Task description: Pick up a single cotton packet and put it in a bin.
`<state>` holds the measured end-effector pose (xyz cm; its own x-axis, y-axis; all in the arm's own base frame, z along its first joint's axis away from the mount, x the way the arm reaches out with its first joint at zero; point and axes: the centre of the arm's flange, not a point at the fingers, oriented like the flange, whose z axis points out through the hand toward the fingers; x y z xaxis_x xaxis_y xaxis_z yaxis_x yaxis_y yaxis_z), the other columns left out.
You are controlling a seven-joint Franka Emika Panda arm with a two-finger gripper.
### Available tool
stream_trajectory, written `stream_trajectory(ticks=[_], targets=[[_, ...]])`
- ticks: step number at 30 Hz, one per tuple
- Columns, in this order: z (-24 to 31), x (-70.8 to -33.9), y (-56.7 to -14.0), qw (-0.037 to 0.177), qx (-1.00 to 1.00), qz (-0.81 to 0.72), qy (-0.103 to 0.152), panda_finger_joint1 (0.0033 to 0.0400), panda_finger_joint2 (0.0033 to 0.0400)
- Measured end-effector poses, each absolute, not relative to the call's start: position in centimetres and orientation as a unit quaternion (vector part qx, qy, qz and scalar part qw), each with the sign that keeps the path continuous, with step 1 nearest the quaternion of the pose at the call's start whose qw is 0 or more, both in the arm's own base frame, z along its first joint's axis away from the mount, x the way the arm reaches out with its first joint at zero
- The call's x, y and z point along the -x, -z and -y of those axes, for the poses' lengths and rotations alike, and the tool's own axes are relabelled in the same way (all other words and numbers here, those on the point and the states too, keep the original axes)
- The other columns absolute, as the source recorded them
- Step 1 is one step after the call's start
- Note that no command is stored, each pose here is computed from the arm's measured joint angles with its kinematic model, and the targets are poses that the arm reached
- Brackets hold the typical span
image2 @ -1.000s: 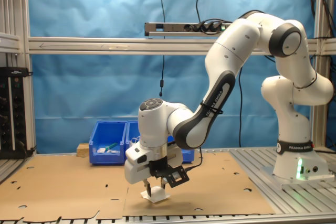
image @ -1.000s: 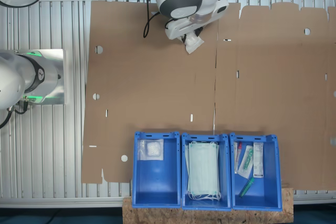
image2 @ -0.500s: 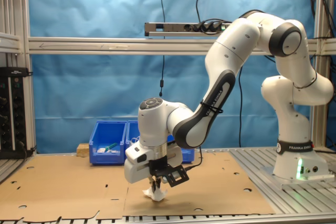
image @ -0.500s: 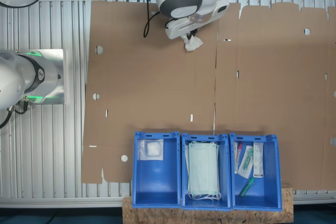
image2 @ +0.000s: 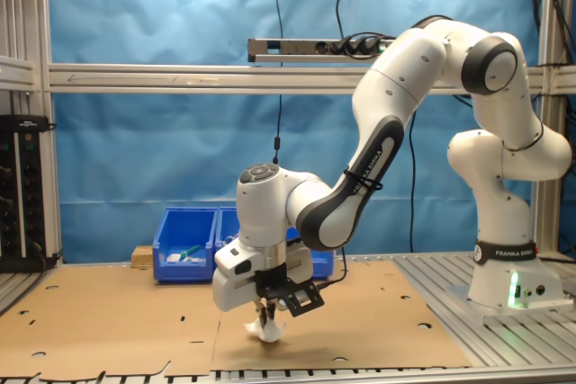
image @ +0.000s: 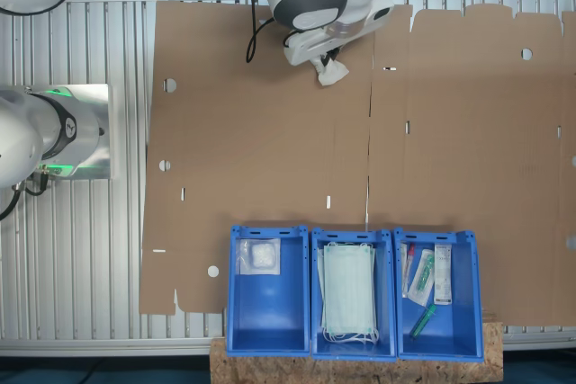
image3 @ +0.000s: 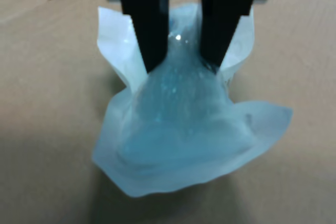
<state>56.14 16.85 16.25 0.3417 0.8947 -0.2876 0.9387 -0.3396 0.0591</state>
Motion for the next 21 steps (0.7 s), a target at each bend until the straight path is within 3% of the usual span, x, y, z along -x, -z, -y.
stream_trajectory(ticks=[21], targets=[[-16.1,-55.9,-27.8,0.039,-0.837,-0.543,0.058,0.0039,0.0039]])
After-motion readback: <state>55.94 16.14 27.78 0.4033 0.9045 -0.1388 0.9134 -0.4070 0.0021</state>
